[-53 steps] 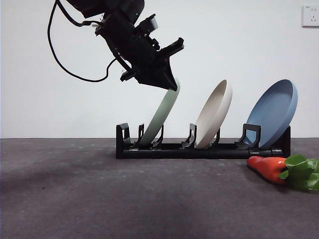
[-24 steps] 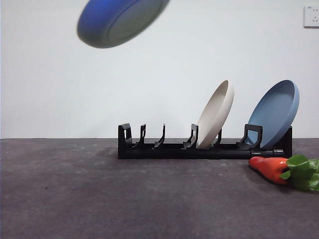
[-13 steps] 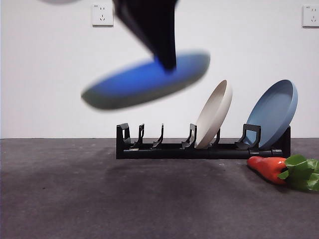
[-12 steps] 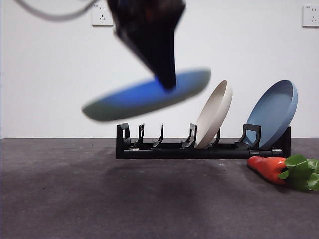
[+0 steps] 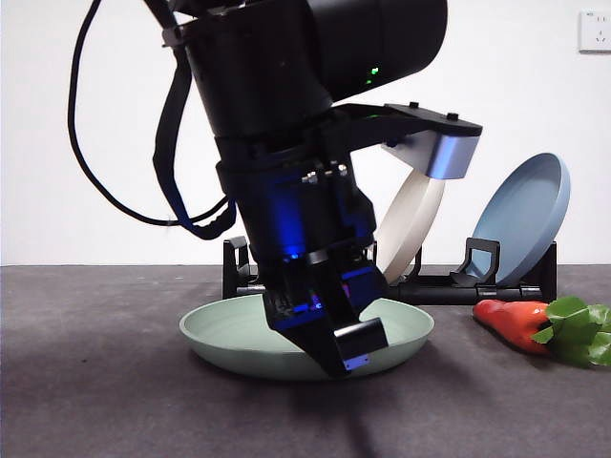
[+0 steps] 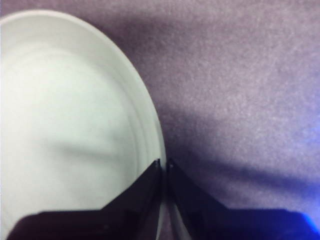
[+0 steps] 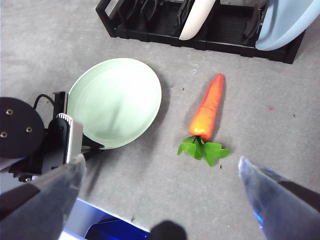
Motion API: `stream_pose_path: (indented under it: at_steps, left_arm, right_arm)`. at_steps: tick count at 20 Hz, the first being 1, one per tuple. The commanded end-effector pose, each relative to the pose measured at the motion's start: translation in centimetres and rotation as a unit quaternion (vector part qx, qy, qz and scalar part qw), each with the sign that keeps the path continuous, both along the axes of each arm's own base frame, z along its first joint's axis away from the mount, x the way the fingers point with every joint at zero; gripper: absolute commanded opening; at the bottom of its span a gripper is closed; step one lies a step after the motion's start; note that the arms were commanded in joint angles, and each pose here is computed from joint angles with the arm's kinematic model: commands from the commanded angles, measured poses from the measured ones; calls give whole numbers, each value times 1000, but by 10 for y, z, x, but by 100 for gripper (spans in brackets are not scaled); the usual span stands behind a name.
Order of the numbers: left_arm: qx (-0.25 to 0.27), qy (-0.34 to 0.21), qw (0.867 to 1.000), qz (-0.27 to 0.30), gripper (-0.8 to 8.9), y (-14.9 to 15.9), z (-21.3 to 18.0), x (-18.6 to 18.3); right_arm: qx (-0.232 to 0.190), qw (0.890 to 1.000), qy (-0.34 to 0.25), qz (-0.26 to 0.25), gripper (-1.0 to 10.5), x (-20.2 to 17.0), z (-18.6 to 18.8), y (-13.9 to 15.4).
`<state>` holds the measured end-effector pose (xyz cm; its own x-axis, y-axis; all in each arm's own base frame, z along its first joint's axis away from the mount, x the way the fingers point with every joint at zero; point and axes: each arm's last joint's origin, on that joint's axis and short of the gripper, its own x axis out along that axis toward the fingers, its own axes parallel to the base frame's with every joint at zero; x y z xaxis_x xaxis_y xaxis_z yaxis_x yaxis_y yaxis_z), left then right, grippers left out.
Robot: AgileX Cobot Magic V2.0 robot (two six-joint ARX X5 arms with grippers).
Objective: Take the green plate from the plate rack,put the plate on the table,take the carrot from the table,put the carrot in the plate
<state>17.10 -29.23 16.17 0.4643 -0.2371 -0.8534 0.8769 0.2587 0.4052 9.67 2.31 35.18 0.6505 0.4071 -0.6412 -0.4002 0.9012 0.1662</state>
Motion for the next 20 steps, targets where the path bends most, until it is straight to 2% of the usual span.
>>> stream_pose_path:
  at_steps: [1, 4, 5, 6, 9, 12, 15, 18, 20]
  left_arm:
    - [5, 19, 1000, -9, 16, -1, -8, -2]
    - [-4, 26, 1000, 6, 282, -1, -7, -2]
    - [-10, 27, 999, 13, 328, -2, -6, -2]
    - [-18, 28, 999, 22, 356, -2, -4, -3]
    - [-49, 22, 998, 39, 356, 1, 13, -4]
    - [-116, 17, 990, 74, 356, 11, 58, -10]
    - [-216, 5, 971, 104, 355, 31, 122, -22]
    - [-341, 4, 934, 105, 355, 64, 189, -41]
    - [-394, -11, 914, 92, 355, 87, 220, -54]
  right_arm:
    - [3, 1000, 0, -1, 685, 1, 1, 0]
    - [2, 1000, 5, -1, 685, 3, 0, 1]
    - [1, 1000, 8, -1, 685, 5, -1, 1]
    - [1, 1000, 12, -1, 685, 7, -1, 1]
    - [-1, 1000, 25, -1, 685, 13, -3, 2]
    - [-6, 999, 51, -1, 685, 30, -9, 5]
    - [-10, 997, 82, -2, 685, 58, -20, 9]
    - [-15, 993, 118, -6, 674, 94, -38, 14]
    - [-19, 989, 144, -5, 652, 119, -55, 18]
